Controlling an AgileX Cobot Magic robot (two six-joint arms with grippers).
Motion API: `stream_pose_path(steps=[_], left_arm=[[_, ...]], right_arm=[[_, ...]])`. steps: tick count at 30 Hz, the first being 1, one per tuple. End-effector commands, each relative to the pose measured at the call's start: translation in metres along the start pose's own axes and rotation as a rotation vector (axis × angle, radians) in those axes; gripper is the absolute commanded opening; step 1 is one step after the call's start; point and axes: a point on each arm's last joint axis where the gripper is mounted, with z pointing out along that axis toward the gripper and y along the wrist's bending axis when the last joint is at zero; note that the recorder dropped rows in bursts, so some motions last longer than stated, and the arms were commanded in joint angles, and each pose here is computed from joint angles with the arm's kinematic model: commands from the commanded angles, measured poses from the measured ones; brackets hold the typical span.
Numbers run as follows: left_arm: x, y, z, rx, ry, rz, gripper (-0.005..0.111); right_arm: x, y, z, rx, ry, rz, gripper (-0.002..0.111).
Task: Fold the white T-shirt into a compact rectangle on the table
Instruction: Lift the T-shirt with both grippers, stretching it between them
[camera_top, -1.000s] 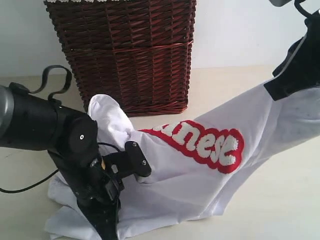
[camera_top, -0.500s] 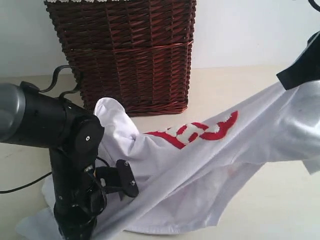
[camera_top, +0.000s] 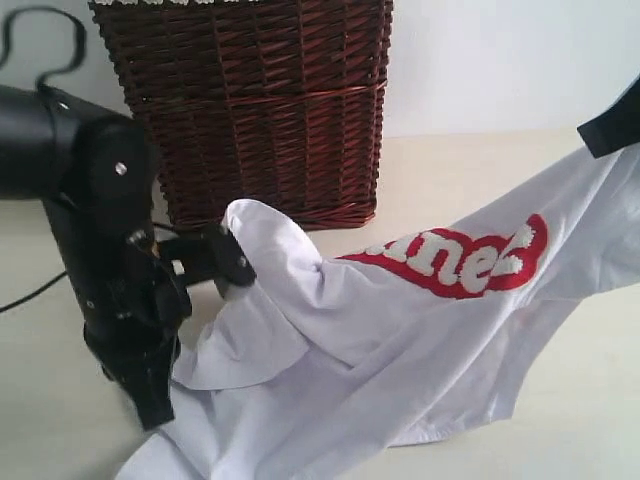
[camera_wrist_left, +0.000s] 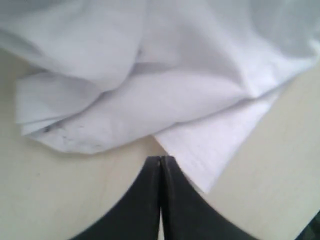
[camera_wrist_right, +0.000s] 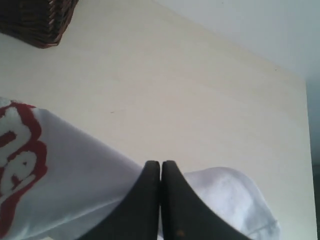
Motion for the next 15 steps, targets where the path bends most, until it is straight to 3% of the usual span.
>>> stream_pose_path(steps=[1, 3, 4, 5, 6, 10, 12, 15], left_arm=[[-0.012, -0.007, -0.024, 0.12, -0.267, -0.116, 0.001], [-0.019, -0.019, -0.024, 0.196, -0.33, -0.035, 0.013], [-0.025, -0.031, -0.018, 0.223, -0.362, 0.019, 0.033], [-0.028, -0.037, -0.013, 0.229, -0.363, 0.054, 0.046], [-0.032, -0.051, -0.001, 0.226, -0.354, 0.154, 0.065], [-0.048, -0.077, 0.032, 0.151, -0.348, 0.287, 0.067], [-0.057, -0.079, 0.045, 0.088, -0.358, 0.304, 0.067], [-0.057, -0.078, 0.063, 0.112, -0.297, 0.294, 0.067]], right_arm=[[-0.002, -0.004, -0.007, 0.006, -0.041, 0.05, 0.0], [-0.002, -0.004, -0.007, -0.003, -0.039, 0.044, 0.0], [-0.002, -0.003, -0.007, -0.01, -0.037, 0.047, 0.0], [-0.002, -0.002, -0.007, -0.016, -0.035, 0.049, 0.0], [-0.001, -0.002, -0.007, -0.02, -0.034, 0.051, 0.0], [-0.001, -0.001, -0.006, -0.031, -0.029, 0.051, 0.0], [-0.001, 0.0, -0.006, -0.042, -0.026, 0.046, 0.0], [-0.001, 0.001, -0.006, -0.051, -0.024, 0.04, 0.0]])
